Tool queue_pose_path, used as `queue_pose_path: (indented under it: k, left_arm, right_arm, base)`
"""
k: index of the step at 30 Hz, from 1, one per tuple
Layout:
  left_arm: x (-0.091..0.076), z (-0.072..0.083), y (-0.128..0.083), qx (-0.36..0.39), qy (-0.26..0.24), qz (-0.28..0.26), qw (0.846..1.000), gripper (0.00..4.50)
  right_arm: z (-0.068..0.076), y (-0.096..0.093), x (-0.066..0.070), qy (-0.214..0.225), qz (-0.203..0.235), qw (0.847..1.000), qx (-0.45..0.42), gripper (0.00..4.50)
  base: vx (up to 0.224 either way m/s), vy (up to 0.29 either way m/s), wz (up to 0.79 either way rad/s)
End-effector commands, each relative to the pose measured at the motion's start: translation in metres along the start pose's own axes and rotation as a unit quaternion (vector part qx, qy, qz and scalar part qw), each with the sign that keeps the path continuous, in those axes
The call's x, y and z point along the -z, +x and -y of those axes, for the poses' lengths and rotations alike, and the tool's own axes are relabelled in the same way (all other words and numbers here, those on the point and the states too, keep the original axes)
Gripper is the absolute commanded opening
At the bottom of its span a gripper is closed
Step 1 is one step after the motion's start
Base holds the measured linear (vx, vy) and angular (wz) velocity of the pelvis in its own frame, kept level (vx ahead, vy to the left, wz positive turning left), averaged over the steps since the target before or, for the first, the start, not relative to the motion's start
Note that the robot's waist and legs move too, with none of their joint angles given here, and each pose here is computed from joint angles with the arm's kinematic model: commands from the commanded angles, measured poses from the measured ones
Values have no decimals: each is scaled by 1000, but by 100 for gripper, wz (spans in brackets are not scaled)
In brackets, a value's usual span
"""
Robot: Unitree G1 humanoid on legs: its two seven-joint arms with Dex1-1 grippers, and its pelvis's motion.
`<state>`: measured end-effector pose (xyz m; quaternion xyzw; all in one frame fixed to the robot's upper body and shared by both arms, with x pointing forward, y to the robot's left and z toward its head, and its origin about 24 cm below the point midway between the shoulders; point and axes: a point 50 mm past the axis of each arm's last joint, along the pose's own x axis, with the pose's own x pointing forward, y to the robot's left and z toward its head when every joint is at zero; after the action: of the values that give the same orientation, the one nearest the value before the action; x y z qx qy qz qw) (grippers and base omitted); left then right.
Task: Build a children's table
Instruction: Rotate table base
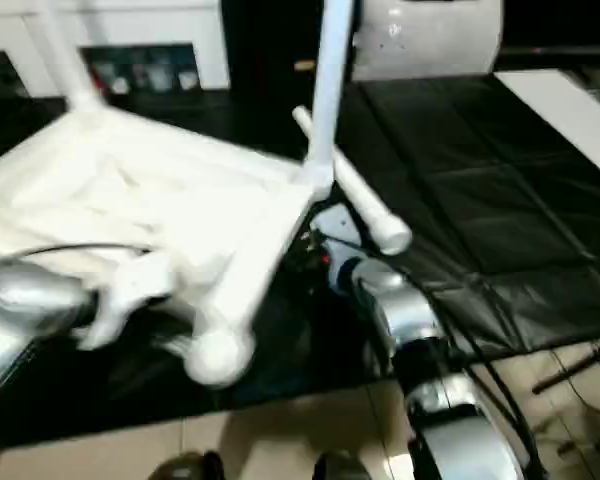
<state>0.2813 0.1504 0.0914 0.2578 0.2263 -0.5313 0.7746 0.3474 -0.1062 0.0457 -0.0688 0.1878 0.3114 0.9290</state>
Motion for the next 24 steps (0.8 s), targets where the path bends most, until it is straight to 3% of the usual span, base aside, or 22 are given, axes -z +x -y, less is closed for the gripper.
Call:
queue_pose_path:
  k: [1,2,7,10,11,12,14,21,24]
  left_arm:
    - [-9,-12,6,-62,11,13,998,4]
    - [-10,-20,11,-105,-2,12,994,4]
    - [-14,-16,13,-94,-3,33,995,4]
    - [-19,-15,10,-93,-5,58,994,4]
    - [-22,-15,6,-88,-11,75,993,34]
    - [-22,-15,6,-88,-11,75,993,42]
    - [-29,-16,-10,-98,-10,100,990,42]
    - [-33,-16,-31,-109,-7,113,988,98]
    - [-36,-9,-42,-93,-2,107,990,132]
  right_arm:
    - [-3,3,-12,-15,21,1000,-4,450]
    - [6,0,-21,-11,35,999,22,450]
    - [29,-7,-41,-13,53,995,83,450]
    - [41,-10,-49,-6,41,993,113,450]
    - [52,-12,-55,-12,18,990,136,450]
    - [52,-12,-55,-12,18,990,136,450]
    - [72,-15,-70,-9,-5,987,158,450]
    - [82,-15,-77,-13,-27,984,177,450]
    - [86,-15,-71,-14,-59,980,192,450]
  base:
    - [0,0,0]
    - [0,0,0]
    - [0,0,0]
    - [0,0,0]
    - [0,0,0]
    - [0,0,0]
    - [0,0,0]
    - [0,0,0]
    - [0,0,0]
